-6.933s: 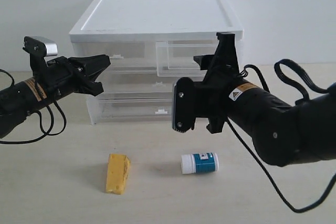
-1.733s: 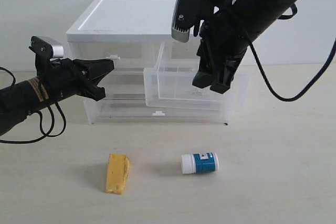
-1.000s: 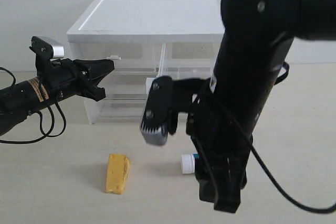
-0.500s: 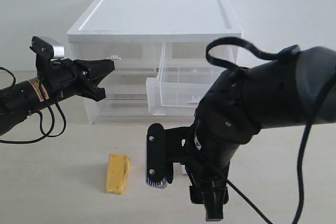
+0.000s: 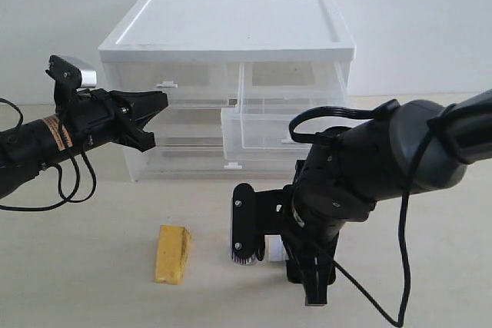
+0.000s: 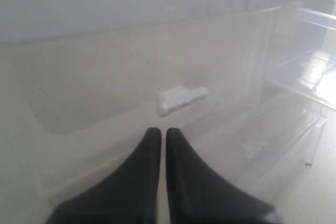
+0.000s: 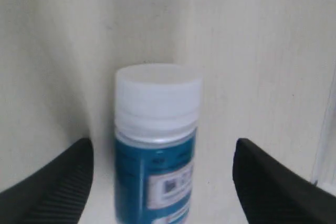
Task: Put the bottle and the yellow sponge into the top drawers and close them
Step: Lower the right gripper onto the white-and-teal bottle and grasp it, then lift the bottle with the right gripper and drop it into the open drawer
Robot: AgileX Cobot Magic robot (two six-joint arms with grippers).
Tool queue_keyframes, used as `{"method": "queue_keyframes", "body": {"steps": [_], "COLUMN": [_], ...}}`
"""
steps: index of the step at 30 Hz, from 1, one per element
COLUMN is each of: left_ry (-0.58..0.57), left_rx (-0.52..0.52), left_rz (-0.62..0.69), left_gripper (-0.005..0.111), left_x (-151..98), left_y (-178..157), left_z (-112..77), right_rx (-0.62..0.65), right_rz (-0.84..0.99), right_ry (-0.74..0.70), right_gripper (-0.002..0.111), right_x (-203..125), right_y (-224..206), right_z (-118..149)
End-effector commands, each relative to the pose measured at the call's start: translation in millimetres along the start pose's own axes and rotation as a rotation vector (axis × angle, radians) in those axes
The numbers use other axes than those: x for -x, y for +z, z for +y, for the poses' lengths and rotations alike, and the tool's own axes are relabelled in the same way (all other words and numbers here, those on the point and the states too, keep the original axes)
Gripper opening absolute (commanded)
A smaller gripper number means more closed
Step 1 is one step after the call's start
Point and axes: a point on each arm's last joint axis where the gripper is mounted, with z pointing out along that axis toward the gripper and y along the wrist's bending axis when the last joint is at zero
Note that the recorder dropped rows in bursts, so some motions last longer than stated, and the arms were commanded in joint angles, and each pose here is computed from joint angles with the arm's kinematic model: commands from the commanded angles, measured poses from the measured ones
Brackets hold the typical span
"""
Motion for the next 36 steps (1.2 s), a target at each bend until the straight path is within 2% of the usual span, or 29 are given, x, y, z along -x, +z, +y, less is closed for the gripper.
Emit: {"method": "queue_keyframes", "body": {"steps": [1, 3, 5, 8, 11, 12, 21, 27, 32, 36], "left_ry": [-0.012, -0.012, -0.012, -0.012, -0.012, -0.012, -0.012, -0.012, -0.011, -0.011], "left_rx": [0.014, 0.014, 0.014, 0.014, 0.014, 0.014, 0.013, 0.014, 0.013, 0.013], "left_rz": [-0.005, -0.005, -0.005, -0.005, -0.005, -0.006, -0.008, -0.008, -0.006, -0.006], "left_gripper": [0.004, 0.004, 0.004, 0.004, 0.004, 0.004, 0.004, 0.004, 0.004, 0.004], "left_x": [0.7, 0.7, 0.7, 0.7, 0.7, 0.8, 1.0, 1.0, 0.8, 0.8], "left_y": [1.6, 1.6, 1.6, 1.6, 1.6, 1.6, 1.6, 1.6, 1.6, 1.6], "left_z": [1.8, 1.8, 1.8, 1.8, 1.8, 1.8, 1.7, 1.8, 1.7, 1.7], "right_rx": [-0.019, -0.009, 0.002, 0.022, 0.045, 0.052, 0.083, 0.101, 0.01, -0.202], "right_rz": [-0.02, -0.017, -0.008, 0.027, 0.06, 0.066, 0.074, -0.103, -0.15, -0.268], "right_ry": [0.005, 0.02, 0.032, 0.02, -0.033, -0.055, -0.195, -0.136, -0.119, -0.125], "right_gripper": [0.066, 0.062, 0.053, 0.032, 0.005, 0.0, 0.0, 0.0, 0.0, 0.0], "right_x": [0.3, 0.1, -0.7, -1.7, 3.1, 7.0, 37.7, 39.7, 20.6, 10.2], "right_y": [-0.8, -0.1, -0.1, -0.8, -4.6, -6.1, -34.2, -99.2, -154.9, -196.4], "right_z": [-3.9, -2.9, -1.9, 1.7, 10.0, 14.3, 48.2, 44.0, 33.5, 17.3]}}
